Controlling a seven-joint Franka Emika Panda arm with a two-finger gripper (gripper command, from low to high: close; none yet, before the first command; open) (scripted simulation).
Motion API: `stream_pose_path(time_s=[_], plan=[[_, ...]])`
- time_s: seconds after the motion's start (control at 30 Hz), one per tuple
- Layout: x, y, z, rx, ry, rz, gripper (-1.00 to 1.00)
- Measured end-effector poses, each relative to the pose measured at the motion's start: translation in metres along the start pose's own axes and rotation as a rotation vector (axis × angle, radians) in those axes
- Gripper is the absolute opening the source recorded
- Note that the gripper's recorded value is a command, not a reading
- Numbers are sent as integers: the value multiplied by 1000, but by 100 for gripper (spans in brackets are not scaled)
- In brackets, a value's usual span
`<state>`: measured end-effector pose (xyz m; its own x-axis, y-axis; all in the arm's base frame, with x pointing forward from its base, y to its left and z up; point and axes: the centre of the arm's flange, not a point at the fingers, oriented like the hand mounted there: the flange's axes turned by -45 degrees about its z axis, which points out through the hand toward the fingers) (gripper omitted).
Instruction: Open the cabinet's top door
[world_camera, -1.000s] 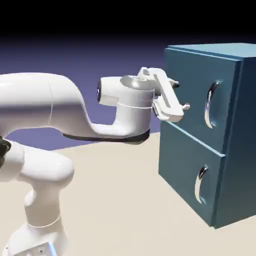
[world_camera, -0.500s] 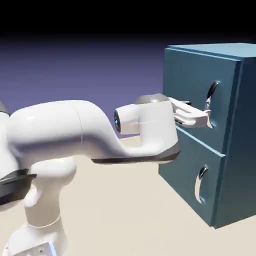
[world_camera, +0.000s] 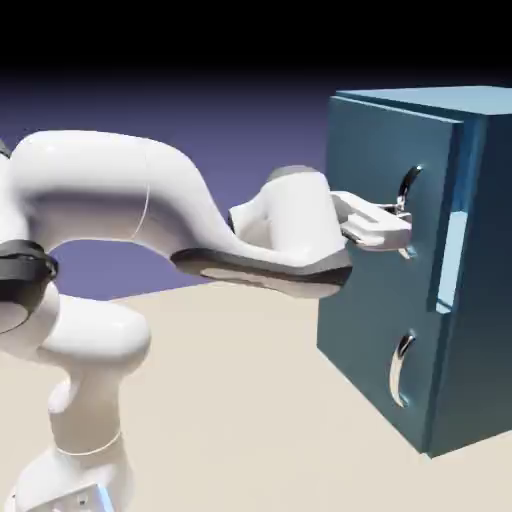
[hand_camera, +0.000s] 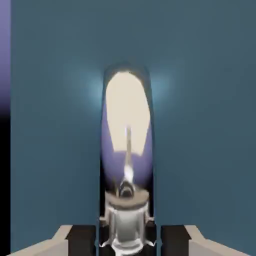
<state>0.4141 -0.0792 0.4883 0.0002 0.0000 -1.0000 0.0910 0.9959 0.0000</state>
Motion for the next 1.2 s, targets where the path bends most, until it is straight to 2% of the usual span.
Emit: stream_pose_path(time_s=[0.3,0.7,1.2], plan=[[0,18,-38,109,-1,-1,-100],[0,68,-109,335,-1,-1,-100],[0,136,-170,574,0,-1,-100]])
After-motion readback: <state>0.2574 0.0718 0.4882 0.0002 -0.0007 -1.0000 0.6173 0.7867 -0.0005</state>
